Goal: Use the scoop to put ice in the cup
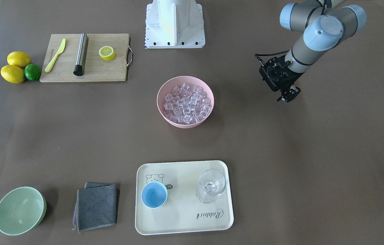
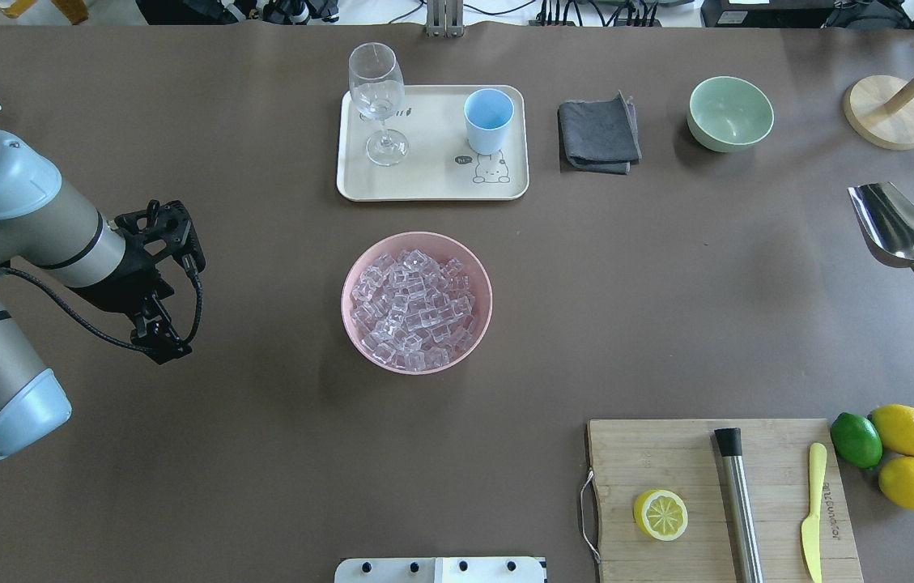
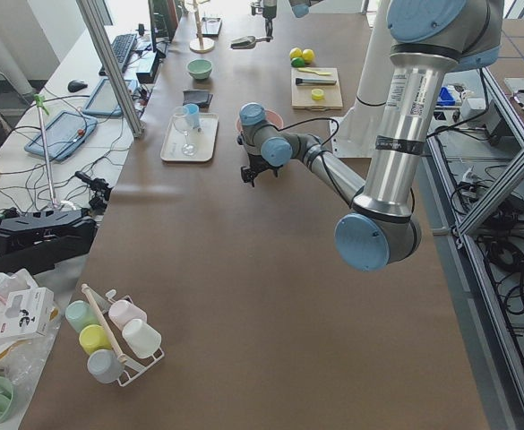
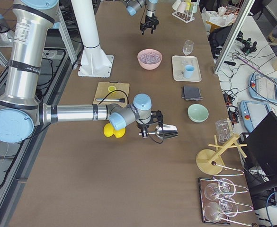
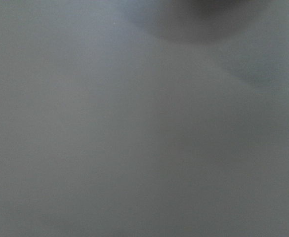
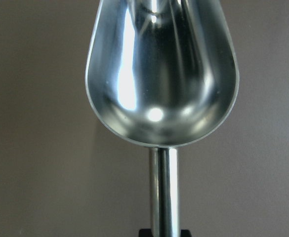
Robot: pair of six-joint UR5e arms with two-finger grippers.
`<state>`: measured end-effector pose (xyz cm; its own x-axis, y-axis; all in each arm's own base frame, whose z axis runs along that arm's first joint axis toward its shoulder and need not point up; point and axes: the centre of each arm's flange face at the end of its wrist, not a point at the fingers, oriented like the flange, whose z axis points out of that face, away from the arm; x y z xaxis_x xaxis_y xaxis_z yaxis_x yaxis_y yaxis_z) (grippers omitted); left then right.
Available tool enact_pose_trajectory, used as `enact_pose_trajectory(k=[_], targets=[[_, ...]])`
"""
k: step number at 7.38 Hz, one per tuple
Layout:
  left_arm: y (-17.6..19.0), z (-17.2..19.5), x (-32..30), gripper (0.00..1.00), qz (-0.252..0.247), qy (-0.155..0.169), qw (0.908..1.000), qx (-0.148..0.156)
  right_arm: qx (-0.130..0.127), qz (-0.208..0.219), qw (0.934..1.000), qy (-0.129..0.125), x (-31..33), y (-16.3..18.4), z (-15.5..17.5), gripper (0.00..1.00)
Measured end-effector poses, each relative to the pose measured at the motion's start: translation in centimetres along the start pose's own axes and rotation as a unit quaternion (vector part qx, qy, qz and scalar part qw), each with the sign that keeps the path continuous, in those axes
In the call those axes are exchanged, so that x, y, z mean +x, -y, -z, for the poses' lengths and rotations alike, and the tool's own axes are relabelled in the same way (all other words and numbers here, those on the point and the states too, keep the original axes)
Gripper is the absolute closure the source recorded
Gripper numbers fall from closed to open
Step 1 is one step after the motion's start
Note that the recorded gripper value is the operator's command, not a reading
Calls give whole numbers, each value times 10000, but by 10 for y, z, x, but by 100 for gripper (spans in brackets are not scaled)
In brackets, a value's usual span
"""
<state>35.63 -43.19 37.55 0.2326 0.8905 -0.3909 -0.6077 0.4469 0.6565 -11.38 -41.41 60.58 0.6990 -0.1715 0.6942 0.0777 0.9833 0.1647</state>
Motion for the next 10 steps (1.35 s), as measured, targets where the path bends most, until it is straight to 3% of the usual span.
enact_pose_trajectory(k=[1,2,4,6,7,8,9,10], targets=[[4,7,8,1,-106,-11,9999,121,-14,599,9982,-55,-12,5,24,100],[8,17,16,1,-209,3,9995,246,6,1246,9922,-89,-19,9,42,100],[15,45,35,1,-428,34,9977,522,175,2176,9758,-96,-34,19,66,100],[17,51,42,1,-840,51,9946,601,376,2627,9639,-192,-56,44,83,100],[21,52,46,1,-1112,61,9915,670,368,2725,9604,-448,-66,53,96,100],[25,49,53,1,-1340,38,9880,768,196,2816,9573,-625,-76,59,107,100],[31,39,63,1,-1527,-22,9847,838,-52,2854,9562,-651,-100,69,121,100],[39,20,71,1,-1714,1,9809,916,-281,3014,9506,-680,-136,82,126,100]])
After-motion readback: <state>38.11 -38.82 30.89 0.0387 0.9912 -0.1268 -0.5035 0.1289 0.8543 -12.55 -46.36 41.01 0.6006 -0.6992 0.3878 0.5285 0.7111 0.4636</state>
